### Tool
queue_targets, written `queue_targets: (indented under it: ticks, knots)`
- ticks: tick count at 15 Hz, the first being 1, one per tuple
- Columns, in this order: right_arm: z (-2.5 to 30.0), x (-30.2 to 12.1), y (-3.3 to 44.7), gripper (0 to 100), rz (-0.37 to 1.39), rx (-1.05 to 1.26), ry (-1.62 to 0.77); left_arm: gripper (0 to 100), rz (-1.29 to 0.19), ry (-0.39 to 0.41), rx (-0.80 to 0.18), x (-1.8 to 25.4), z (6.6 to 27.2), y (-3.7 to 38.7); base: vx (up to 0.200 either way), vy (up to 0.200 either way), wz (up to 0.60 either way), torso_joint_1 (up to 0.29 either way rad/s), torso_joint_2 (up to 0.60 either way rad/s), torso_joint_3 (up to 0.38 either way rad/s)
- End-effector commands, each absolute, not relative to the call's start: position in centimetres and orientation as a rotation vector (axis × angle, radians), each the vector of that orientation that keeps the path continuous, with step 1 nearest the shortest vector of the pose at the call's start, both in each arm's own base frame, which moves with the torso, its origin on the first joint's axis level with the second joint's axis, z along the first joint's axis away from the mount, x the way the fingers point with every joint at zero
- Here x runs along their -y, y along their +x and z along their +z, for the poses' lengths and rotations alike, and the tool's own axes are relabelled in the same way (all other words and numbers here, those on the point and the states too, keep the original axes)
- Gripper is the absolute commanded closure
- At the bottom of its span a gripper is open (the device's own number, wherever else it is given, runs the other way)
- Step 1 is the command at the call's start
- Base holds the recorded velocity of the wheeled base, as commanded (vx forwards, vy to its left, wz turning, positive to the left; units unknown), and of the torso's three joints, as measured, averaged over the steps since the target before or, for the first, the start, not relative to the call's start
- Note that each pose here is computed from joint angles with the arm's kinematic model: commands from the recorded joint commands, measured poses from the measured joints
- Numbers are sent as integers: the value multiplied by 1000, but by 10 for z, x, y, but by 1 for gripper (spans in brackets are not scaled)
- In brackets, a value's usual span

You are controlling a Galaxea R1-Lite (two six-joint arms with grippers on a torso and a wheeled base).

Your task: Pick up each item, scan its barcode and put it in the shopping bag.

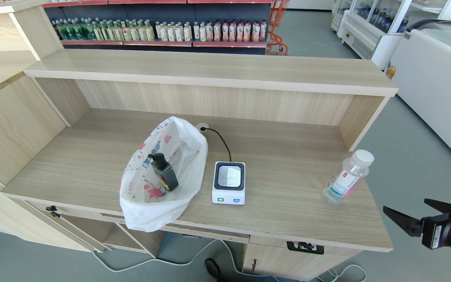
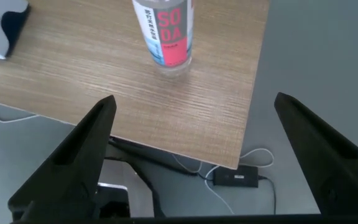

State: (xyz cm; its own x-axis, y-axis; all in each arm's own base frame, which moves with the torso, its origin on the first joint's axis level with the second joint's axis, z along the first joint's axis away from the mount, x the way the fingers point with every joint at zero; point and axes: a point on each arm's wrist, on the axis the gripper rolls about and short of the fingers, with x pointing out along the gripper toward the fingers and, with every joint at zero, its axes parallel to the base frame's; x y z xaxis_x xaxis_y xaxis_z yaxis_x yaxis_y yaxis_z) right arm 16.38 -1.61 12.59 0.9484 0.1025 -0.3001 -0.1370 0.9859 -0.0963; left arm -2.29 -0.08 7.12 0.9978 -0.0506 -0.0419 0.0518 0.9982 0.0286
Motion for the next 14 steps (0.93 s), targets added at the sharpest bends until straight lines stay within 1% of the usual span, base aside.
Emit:
queue_targets:
  ticks: [1, 6, 14]
  knots:
    - [118, 30, 174, 0, 65, -340, -133, 0, -51, 30, -41, 1, 71, -23, 0, 0, 0, 0, 0, 0]
    - [116, 36, 186, 0, 42, -317, -132, 0, -50, 30, -41, 1, 71, -23, 0, 0, 0, 0, 0, 0]
    - [108, 23, 219, 0, 173, -271, -137, 0, -51, 30, -41, 1, 71, -23, 0, 0, 0, 0, 0, 0]
